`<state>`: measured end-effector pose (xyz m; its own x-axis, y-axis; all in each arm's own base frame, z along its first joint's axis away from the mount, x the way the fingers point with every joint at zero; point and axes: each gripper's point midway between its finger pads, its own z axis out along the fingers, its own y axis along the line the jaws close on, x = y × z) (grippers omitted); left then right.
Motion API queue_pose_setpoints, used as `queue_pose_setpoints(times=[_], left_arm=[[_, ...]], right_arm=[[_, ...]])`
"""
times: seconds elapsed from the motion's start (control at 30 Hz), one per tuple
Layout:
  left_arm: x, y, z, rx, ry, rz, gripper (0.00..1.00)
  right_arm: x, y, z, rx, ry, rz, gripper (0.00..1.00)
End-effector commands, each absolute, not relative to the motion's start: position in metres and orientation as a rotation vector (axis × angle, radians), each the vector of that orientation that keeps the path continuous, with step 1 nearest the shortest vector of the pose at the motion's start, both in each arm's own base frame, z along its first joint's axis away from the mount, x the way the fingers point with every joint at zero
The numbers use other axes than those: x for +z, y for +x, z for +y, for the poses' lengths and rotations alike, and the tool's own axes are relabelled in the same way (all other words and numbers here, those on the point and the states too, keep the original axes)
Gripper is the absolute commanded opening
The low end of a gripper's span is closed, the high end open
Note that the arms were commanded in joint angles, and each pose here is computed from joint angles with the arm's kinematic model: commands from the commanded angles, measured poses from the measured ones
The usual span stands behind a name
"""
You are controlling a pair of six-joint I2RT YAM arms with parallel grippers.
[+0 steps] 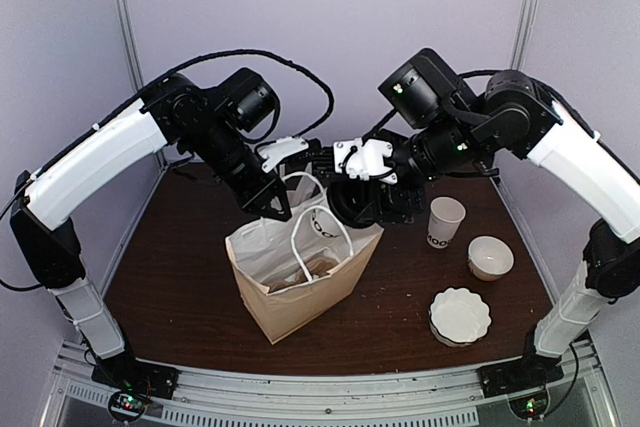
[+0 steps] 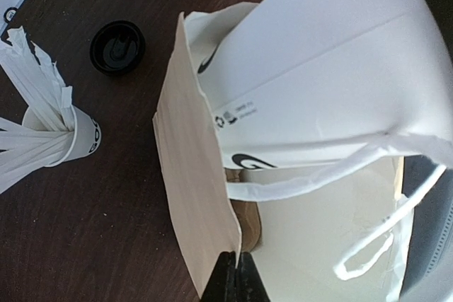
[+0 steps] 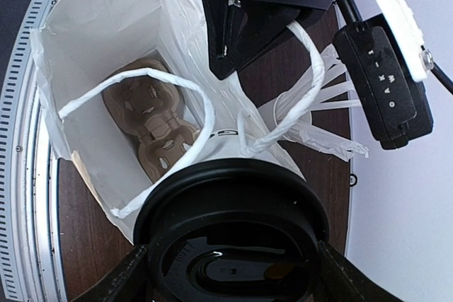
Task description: Pack the takeout coffee
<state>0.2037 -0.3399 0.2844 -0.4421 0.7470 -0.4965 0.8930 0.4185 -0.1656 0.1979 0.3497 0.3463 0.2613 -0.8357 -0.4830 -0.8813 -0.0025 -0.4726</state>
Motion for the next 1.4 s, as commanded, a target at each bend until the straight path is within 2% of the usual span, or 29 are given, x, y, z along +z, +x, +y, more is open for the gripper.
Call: queue_pose_setpoints(times=[0.0,0.27,0.33,0.4,0.47,0.53,0.6,0.73,1.0,1.17,1.37], left_arm=[[0.300,0.206,-0.339,-0.586,1.409,2.264,0.00],[0.300,0.201,-0.340,-0.632,1.416,2.246,0.00],[0.303,0.210,-0.339,-0.584,1.374,2.250,0.25],[0.314,0.218,-0.335,-0.524,1.326,2.224,0.40],[0.334,0.224,-0.331,-0.497,1.259,2.160,0.51],[0.357,0.224,-0.326,-0.504,1.192,2.094,0.58],[0.373,0.219,-0.323,-0.543,1.143,2.049,0.59],[0.380,0.182,-0.331,-0.797,1.145,2.048,0.61],[0.341,0.125,-0.346,-0.796,1.281,2.155,0.68],[0.312,0.143,-0.335,-0.598,1.200,2.286,0.73],[0.298,0.155,-0.341,-0.513,1.182,2.312,0.78]], right_arm=[[0.356,0.198,0.346,0.113,-1.769,1.562,0.74],[0.343,0.211,0.337,0.085,-1.730,1.638,0.74],[0.342,0.208,0.338,0.107,-1.742,1.639,0.74],[0.346,0.204,0.340,0.141,-1.739,1.631,0.74],[0.351,0.202,0.342,0.164,-1.739,1.623,0.74],[0.352,0.202,0.342,0.167,-1.739,1.622,0.74],[0.351,0.202,0.343,0.165,-1.745,1.621,0.74],[0.348,0.201,0.345,0.173,-1.759,1.623,0.73],[0.348,0.200,0.347,0.182,-1.765,1.622,0.73],[0.347,0.201,0.348,0.182,-1.768,1.623,0.73],[0.343,0.199,0.349,0.190,-1.784,1.629,0.73]])
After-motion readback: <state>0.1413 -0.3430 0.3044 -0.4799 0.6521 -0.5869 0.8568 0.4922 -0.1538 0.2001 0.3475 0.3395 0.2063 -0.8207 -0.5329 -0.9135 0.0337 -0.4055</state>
